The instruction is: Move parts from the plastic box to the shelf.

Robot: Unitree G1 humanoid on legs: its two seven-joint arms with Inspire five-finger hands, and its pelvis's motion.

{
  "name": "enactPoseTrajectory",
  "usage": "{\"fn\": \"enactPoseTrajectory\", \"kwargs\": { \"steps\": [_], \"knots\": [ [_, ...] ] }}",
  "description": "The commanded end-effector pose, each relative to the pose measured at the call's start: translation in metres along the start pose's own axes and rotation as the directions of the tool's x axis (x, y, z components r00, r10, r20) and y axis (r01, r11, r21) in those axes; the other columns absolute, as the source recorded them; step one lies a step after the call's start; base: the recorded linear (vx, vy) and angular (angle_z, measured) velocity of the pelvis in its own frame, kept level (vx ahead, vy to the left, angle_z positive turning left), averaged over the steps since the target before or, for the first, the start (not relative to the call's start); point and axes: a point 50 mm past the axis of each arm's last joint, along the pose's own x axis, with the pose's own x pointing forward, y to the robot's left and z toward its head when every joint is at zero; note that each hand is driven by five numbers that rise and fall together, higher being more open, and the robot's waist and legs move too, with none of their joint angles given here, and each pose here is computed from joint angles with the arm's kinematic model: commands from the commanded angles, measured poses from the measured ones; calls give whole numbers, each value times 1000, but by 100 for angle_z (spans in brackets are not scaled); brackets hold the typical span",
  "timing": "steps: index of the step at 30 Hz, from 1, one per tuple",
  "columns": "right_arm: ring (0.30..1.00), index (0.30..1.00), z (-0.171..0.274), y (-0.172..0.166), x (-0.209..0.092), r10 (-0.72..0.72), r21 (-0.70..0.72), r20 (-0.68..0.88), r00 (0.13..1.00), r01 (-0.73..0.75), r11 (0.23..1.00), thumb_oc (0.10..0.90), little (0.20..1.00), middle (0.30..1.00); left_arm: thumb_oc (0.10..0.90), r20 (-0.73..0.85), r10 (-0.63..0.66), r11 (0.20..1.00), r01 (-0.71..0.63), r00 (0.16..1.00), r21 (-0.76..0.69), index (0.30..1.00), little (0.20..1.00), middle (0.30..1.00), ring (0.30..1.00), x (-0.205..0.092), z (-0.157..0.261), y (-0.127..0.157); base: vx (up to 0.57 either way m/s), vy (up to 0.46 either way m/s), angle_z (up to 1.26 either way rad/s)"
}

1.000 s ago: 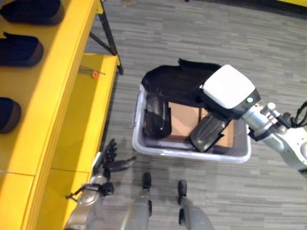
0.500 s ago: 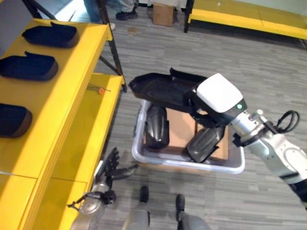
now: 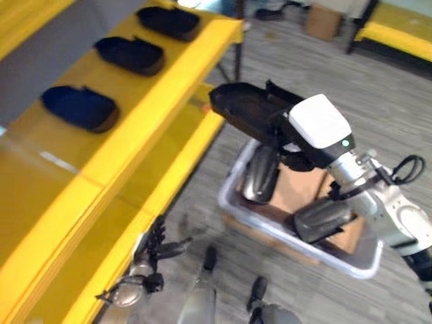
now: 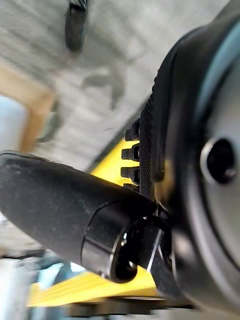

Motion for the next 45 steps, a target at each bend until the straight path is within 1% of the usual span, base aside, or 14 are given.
{"fn": "enactPoseTrajectory", "kwargs": {
  "steps": [1, 5, 10, 16, 23, 30, 43, 45],
  "knots": [
    [300, 300, -5, -49, 7, -358, 6, -24, 933, 359, 933, 400, 300, 300, 900, 139, -70, 997, 66, 988, 30, 1000, 1000, 1000, 1000, 8, 27, -14, 107, 70, 121],
    [300, 300, -6, -49, 0, -363, 27, -49, 930, 365, 931, 400, 300, 300, 900, 121, -66, 998, 63, 990, 27, 1000, 1000, 1000, 1000, 4, 20, -14, 64, 118, 79],
    [300, 300, -4, -45, 0, -365, 59, -63, 929, 368, 928, 400, 300, 300, 900, 116, -55, 998, 51, 992, 34, 1000, 1000, 1000, 1000, -1, 17, -9, 26, 113, 11],
    [300, 300, 8, -47, 11, -391, 84, -18, 920, 391, 916, 400, 300, 300, 900, 112, -11, 1000, 8, 994, 20, 1000, 1000, 1000, 1000, -7, 14, -2, -15, 90, 2],
    [300, 300, 13, -47, 17, -399, 96, -3, 917, 398, 912, 400, 300, 300, 900, 113, -12, 1000, 10, 994, 21, 1000, 1000, 1000, 1000, -8, 13, -2, 12, 53, 0],
    [300, 300, 19, -42, 31, -368, 117, 24, 929, 363, 924, 400, 300, 300, 900, 111, 7, 1000, -9, 994, 15, 1000, 1000, 1000, 1000, -9, 13, 3, 13, 65, 3],
    [300, 300, 23, -39, 44, -373, 120, 28, 928, 367, 923, 400, 300, 300, 900, 129, 37, 999, -41, 991, 30, 1000, 1000, 1000, 1000, -9, 17, 9, 7, 66, 22],
    [300, 300, 28, -37, 53, -367, 128, 42, 929, 360, 924, 400, 300, 300, 900, 145, 49, 998, -54, 988, 32, 1000, 1000, 1000, 1000, -9, 21, 13, 11, 118, 32]
  ]
}}
